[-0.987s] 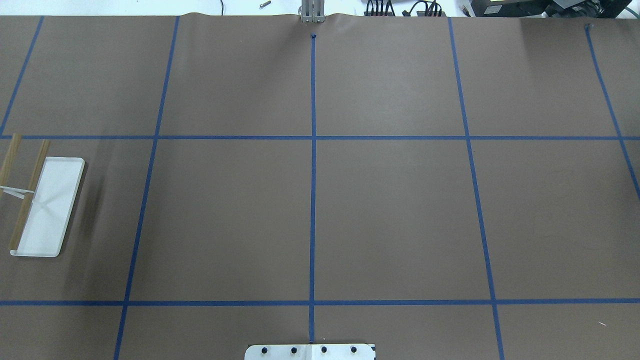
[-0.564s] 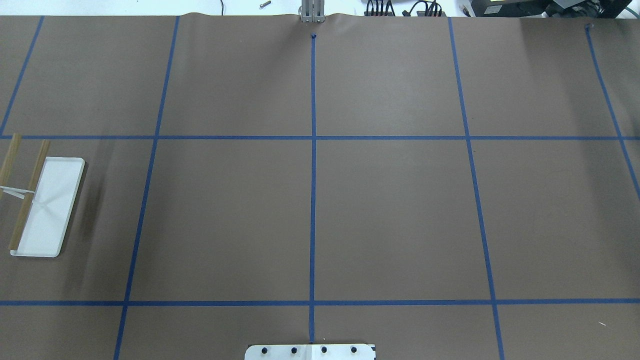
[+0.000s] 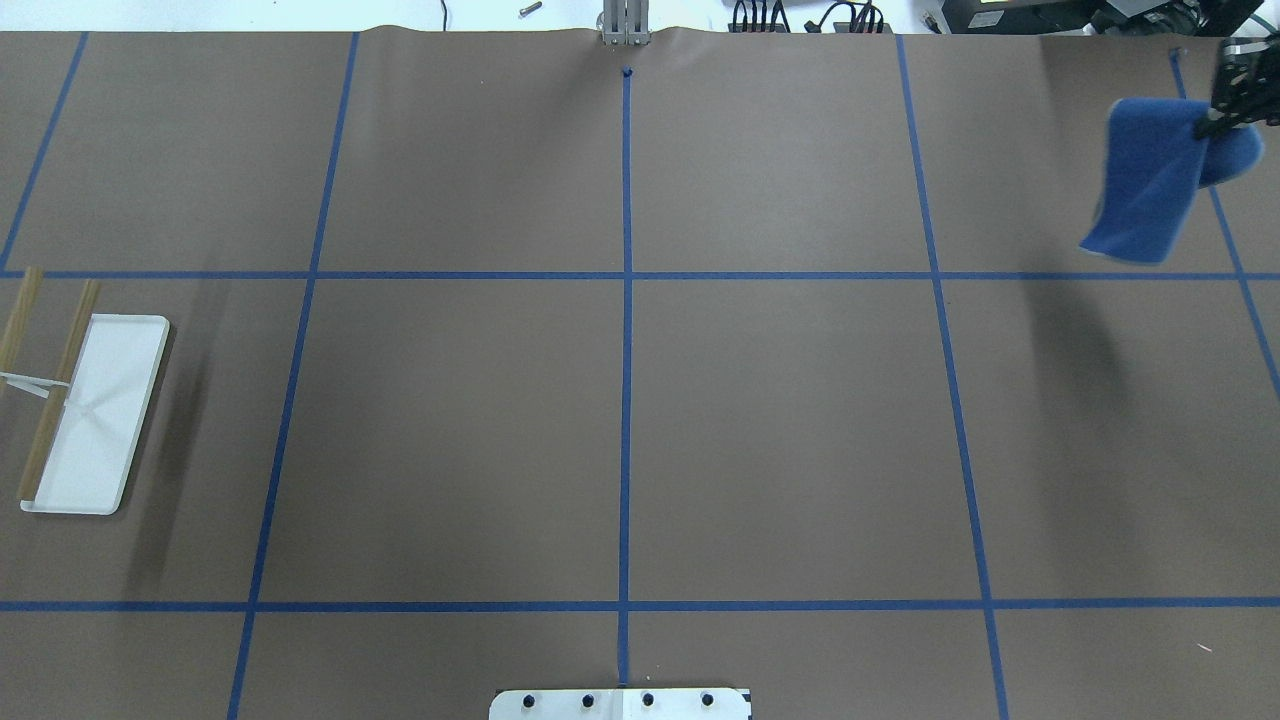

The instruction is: Hang towel on rack

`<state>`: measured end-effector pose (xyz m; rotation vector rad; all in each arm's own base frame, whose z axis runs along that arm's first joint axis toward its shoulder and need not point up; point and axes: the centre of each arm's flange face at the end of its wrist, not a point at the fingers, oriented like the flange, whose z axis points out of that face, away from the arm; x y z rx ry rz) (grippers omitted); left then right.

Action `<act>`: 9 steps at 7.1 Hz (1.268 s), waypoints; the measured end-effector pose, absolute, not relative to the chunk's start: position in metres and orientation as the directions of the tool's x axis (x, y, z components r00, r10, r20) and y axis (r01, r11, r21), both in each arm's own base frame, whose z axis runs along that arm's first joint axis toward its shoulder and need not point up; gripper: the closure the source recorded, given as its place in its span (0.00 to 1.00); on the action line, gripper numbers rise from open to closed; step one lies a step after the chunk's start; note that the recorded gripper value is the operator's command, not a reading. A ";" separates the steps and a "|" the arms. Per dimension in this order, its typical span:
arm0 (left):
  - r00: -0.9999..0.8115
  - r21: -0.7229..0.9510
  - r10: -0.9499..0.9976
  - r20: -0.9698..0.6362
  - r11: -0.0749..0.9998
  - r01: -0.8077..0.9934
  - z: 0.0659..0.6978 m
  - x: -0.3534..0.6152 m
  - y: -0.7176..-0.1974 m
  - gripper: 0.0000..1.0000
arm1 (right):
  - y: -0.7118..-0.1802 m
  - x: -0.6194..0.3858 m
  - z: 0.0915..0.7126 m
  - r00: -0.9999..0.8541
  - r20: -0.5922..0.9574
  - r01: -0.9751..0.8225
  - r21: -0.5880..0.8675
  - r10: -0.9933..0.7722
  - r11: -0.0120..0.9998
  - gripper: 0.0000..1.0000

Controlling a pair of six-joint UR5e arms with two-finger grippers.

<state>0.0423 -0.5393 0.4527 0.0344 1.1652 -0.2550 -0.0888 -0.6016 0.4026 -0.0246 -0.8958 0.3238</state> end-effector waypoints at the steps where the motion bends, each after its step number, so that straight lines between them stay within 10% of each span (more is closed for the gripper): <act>1: 0.335 -0.168 -0.240 -0.911 0.959 0.228 0.427 0.060 -0.550 0.02 | -0.596 -0.128 0.353 0.538 0.769 -0.306 -0.203 0.345 0.930 1.00; 6: 0.208 -0.439 -0.488 -0.848 0.865 0.242 0.345 0.140 -0.590 0.01 | -0.559 -0.303 0.132 0.295 0.735 -0.435 -0.465 0.610 0.771 1.00; 9: 0.060 -0.754 -0.776 -0.628 0.625 0.200 0.254 0.215 -0.584 0.01 | -0.551 -0.358 0.039 0.145 0.671 -0.524 -0.572 0.728 0.631 1.00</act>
